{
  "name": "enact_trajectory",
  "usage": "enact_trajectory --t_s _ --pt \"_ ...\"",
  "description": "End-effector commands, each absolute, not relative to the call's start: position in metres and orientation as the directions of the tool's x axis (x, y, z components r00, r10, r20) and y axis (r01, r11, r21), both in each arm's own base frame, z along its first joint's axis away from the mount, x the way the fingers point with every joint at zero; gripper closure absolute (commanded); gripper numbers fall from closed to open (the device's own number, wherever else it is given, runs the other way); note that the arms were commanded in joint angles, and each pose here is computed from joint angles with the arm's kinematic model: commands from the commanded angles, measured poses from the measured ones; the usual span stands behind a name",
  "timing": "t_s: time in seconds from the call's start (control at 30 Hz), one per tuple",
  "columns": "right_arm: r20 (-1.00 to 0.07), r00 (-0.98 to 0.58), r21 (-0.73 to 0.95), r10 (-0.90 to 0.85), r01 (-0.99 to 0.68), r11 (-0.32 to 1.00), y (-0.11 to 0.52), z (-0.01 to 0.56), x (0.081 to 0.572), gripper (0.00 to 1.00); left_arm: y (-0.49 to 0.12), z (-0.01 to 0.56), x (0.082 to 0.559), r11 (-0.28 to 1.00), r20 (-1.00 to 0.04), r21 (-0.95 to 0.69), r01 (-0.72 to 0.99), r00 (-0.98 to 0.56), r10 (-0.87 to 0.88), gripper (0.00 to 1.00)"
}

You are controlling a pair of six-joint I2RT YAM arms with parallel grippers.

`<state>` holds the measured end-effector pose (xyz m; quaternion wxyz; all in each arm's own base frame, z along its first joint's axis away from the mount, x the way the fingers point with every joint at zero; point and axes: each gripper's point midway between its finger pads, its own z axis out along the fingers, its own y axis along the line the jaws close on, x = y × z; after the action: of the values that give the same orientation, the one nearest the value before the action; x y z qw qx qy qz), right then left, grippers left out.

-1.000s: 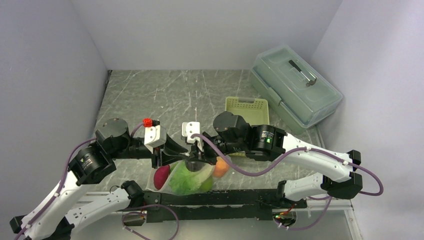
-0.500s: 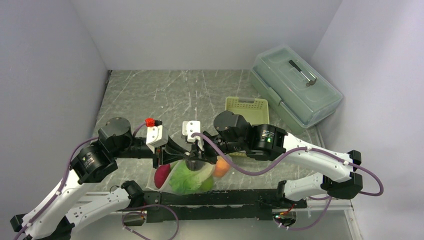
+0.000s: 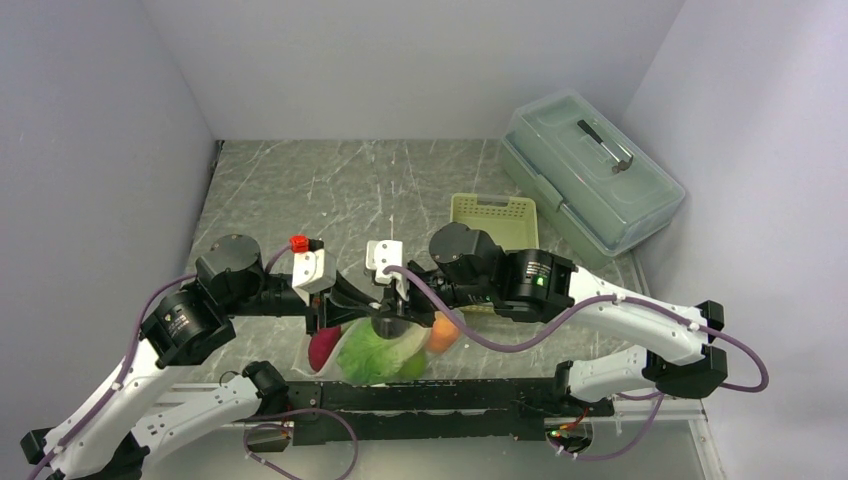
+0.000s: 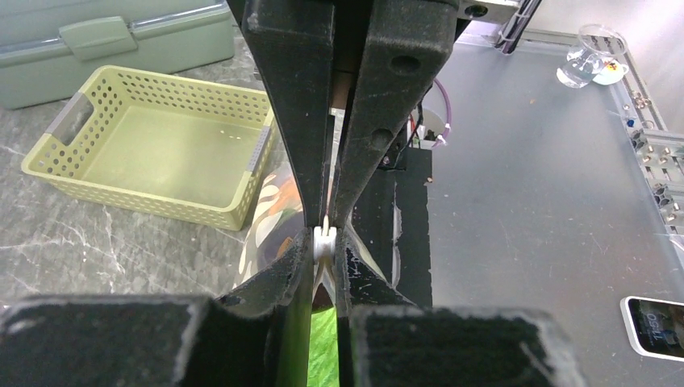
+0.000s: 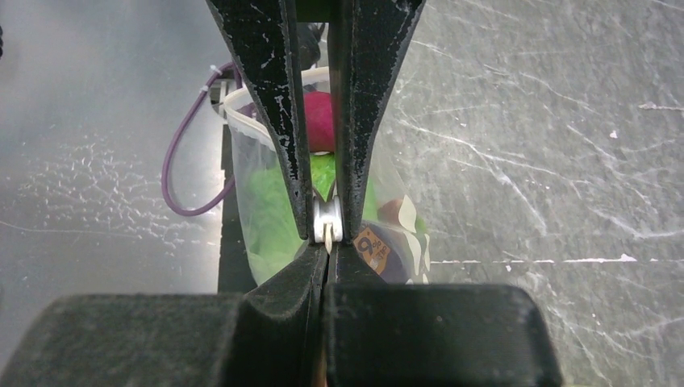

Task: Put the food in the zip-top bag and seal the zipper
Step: Zip the zipper food storage bag at the center of the board.

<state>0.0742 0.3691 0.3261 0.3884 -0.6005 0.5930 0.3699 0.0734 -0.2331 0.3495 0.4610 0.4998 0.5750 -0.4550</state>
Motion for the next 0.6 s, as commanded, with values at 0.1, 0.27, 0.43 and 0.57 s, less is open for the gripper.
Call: enact_trajectory --t_s 0.1,0.27,0.43,0.57 --pt "-0.974 0.083 -0.106 -0.21 -0.989 0.101 0.355 0.404 0.085 1.0 -0.23 0.347 0.075 0.104 -0.986 -0.054 0.993 -0.07 0.154 1.0" --pt "-0.98 0.089 -0.115 -0.176 -0.983 0.141 0.347 0.415 0.089 1.0 -0.228 0.347 0.074 0.112 -0.986 -0.054 0.992 -0.071 0.154 1.0" --pt "-0.985 0.092 -0.118 -0.143 -0.974 0.192 0.339 0.424 0.095 1.0 -0.227 0.345 0.074 0.121 -0.985 -0.056 0.991 -0.075 0.155 1.0" --pt "-0.988 0.093 -0.12 -0.123 -0.964 0.235 0.334 0.429 0.101 1.0 -0.225 0.344 0.074 0.127 -0.985 -0.055 0.99 -0.074 0.153 1.0"
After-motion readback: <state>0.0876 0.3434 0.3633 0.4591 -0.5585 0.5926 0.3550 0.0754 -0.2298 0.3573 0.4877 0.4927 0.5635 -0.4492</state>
